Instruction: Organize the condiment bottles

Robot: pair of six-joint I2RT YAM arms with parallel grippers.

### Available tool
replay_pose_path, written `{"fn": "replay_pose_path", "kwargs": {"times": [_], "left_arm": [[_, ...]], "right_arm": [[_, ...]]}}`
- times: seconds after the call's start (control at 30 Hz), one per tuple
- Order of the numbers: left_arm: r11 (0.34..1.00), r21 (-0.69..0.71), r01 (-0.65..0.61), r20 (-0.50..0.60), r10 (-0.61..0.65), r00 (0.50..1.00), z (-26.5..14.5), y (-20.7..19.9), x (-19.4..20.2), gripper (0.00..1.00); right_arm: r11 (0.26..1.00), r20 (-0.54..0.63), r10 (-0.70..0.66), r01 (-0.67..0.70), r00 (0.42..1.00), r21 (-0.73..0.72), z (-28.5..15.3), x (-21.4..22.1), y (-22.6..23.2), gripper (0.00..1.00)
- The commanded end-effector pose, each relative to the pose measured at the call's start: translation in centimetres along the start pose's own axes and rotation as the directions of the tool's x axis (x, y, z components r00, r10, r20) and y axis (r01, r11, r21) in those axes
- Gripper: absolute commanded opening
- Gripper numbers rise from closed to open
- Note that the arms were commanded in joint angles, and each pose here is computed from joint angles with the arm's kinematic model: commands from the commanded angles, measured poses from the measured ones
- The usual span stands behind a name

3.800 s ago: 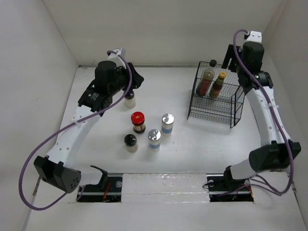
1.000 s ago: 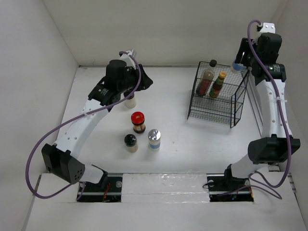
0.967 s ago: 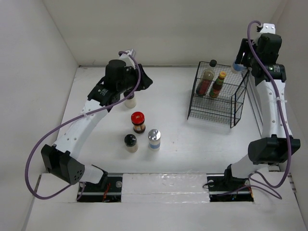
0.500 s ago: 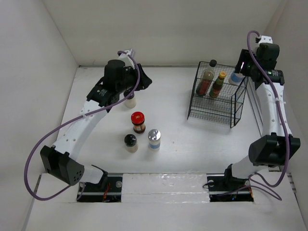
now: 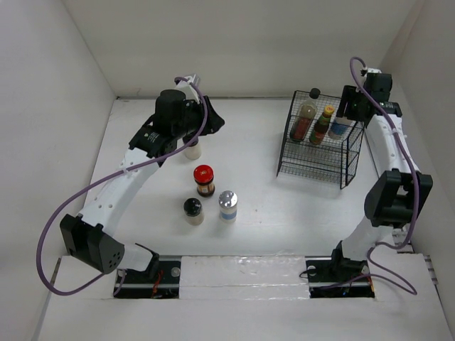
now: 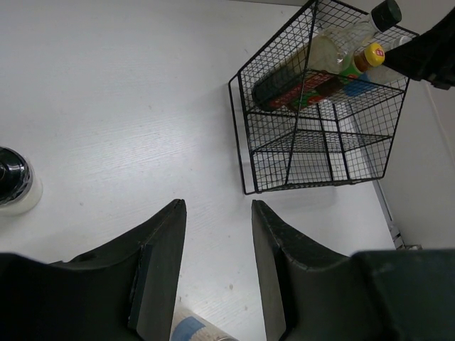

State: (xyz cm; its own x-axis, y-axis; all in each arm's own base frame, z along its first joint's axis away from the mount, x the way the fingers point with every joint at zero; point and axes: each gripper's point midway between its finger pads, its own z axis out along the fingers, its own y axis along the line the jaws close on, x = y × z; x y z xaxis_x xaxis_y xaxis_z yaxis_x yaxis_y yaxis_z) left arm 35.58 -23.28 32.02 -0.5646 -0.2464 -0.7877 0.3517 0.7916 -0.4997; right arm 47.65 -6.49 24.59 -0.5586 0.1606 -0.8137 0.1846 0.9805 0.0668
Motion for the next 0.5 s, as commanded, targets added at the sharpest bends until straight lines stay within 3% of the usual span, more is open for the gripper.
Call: {"fn": "replay_pose_path", "kwargs": {"times": [0.0,0.23,0.47], "left_arm": [[0.999,0.029,-0.014,0.039,0.013,0.999,-0.5,-0.9,-1.2,0.38],[1.000,0.030,-0.005,0.039,0.004,0.999,-0.5,-1.0,-1.2,0.38],[1.000,0.016,-0.016,0.059,0.015,0.998,-0.9,-1.0,-2.0,0.38]], "right_arm": [[1.000,0.117,0.012,-0.011,0.993,-0.015,-0.2,-3.7,0.2,0.34],[0.999,0.062,0.031,-0.033,0.998,0.040,1.7,-1.8,-0.8,0.40],[0.997,-0.022,0.041,-0.039,0.999,0.060,2.4,0.0,-1.1,0.59]]}}
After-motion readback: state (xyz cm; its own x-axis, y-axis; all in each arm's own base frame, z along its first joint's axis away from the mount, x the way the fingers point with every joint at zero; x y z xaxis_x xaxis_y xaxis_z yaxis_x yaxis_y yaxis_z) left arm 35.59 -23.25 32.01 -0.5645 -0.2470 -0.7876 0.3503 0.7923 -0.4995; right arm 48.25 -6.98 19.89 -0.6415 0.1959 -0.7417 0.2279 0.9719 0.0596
